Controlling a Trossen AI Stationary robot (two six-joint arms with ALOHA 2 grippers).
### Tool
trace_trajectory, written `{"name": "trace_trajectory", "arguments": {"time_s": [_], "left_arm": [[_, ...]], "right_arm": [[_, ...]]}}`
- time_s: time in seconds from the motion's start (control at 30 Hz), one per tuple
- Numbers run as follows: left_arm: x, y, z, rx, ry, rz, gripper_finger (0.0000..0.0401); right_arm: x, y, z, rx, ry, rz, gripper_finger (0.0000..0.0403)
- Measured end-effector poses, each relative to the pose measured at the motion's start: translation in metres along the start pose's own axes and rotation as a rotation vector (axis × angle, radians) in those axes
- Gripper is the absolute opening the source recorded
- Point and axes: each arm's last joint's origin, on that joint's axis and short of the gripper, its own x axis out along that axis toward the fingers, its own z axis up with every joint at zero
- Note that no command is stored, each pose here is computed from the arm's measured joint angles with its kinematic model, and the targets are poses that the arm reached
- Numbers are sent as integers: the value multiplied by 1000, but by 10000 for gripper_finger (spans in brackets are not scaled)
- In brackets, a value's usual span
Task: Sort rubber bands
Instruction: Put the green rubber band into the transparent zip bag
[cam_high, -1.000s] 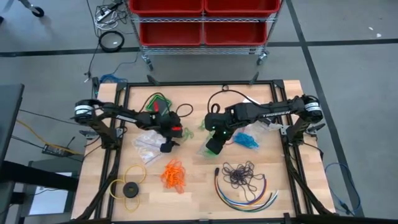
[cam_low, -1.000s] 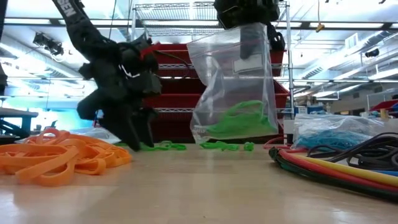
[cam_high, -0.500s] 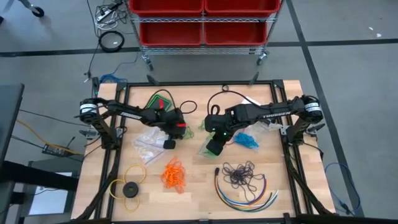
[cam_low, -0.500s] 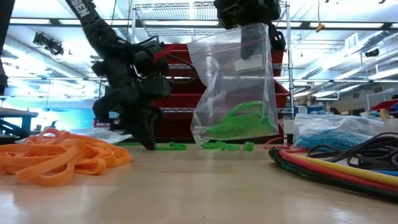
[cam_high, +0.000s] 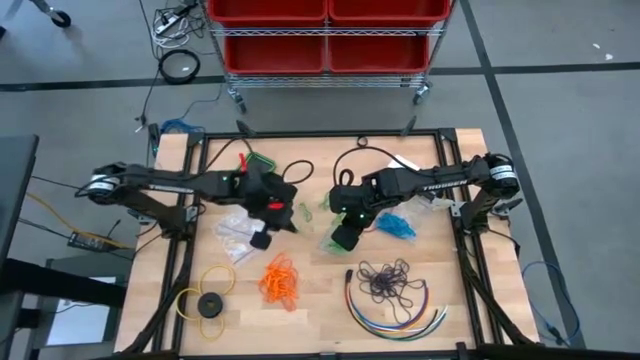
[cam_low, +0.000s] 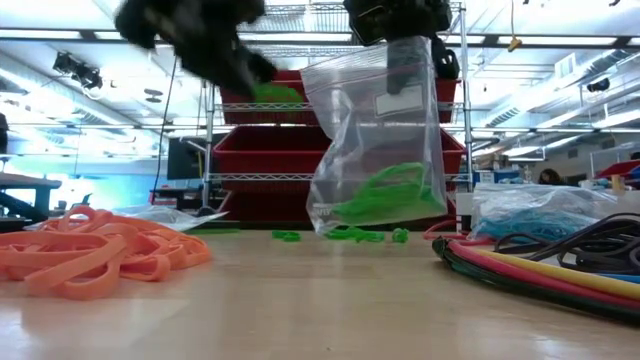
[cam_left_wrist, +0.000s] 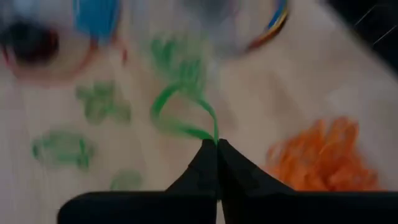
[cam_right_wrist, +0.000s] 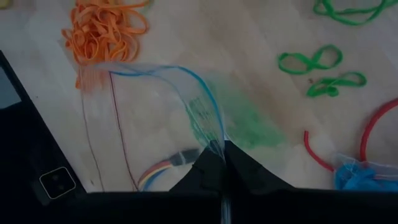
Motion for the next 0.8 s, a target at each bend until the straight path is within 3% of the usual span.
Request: {"name": "trace_trajectory", "arguments": {"time_s": [0.2,0.5,0.8], "left_arm": [[1,-19,34,103,-119,-26,2],[12,-26,69,207,-182,77,3],[47,-16,70,186,-77,96,4]], "right_arm": [[0,-1,2,8,-5,2,0],[0,-1,2,15,-3,10,0],[0,0,4,9,-22,18,0]]}}
